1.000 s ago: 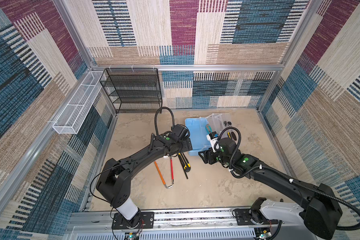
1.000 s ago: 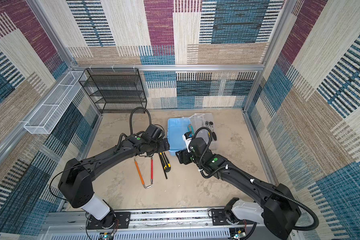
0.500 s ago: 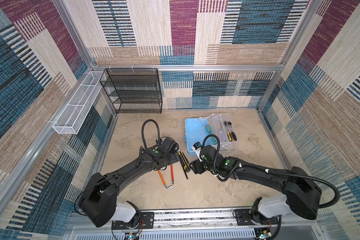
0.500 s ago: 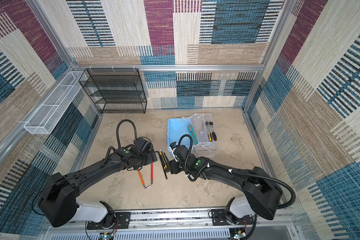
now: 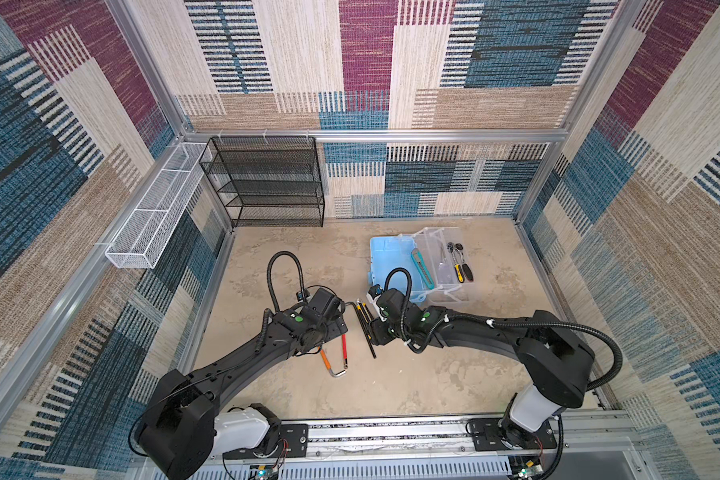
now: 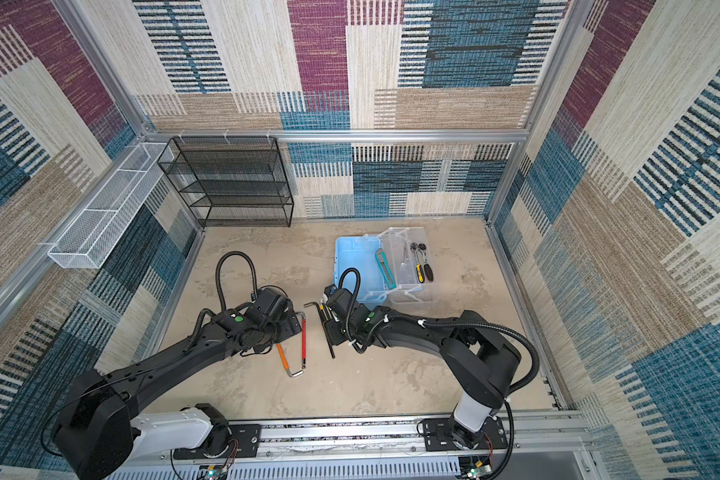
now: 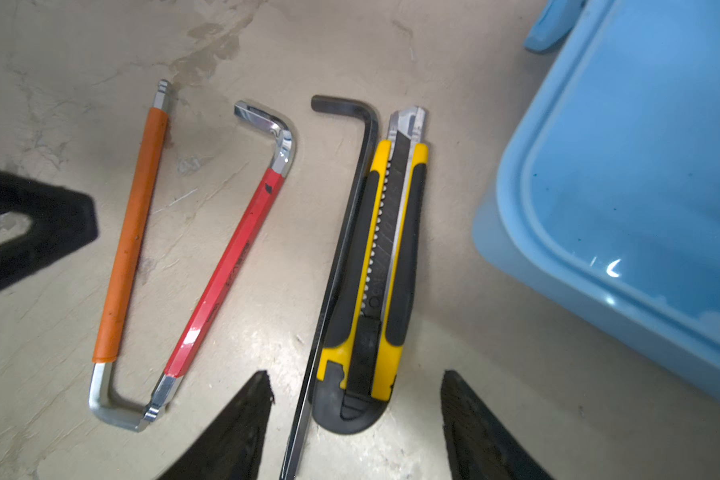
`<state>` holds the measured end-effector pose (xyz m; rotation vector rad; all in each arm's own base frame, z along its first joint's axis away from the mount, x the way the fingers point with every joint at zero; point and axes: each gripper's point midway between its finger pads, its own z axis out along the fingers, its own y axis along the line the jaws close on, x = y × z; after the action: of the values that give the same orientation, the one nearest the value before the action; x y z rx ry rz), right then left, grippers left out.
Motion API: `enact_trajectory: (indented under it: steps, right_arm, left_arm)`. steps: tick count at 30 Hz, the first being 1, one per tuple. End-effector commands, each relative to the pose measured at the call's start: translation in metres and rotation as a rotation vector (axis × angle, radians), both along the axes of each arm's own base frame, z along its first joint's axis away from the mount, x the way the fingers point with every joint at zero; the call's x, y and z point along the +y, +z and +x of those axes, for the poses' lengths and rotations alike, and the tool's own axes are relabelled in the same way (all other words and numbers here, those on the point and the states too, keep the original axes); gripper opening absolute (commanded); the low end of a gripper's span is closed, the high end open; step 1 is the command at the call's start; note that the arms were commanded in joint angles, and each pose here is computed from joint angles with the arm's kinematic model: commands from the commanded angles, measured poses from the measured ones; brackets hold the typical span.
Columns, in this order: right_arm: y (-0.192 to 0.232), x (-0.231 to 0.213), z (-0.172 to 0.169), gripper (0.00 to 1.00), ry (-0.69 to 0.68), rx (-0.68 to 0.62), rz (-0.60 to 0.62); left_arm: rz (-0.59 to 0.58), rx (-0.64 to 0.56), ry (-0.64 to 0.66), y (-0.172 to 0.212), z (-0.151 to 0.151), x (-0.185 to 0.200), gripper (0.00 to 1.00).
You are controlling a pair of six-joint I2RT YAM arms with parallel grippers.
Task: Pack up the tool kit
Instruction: 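Lower the right gripper onto the yellow-black utility knife and close on it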
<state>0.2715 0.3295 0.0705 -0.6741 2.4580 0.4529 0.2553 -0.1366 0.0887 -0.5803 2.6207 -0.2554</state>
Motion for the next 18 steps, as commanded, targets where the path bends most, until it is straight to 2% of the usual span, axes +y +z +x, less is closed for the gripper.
enact_trajectory:
  steps: [1, 18]
  right_arm:
    - [-0.006, 0.001, 0.004, 0.65, -0.010, 0.003, -0.029]
    - [-0.046, 0.003, 0.021, 0.54, -0.037, 0.036, -0.164]
  left_arm:
    - [0.017, -0.001, 0.035, -0.002, -0.004, 0.009, 0.93]
    - [0.017, -0.011, 0.044, 0.002, -0.008, 0.015, 0.93]
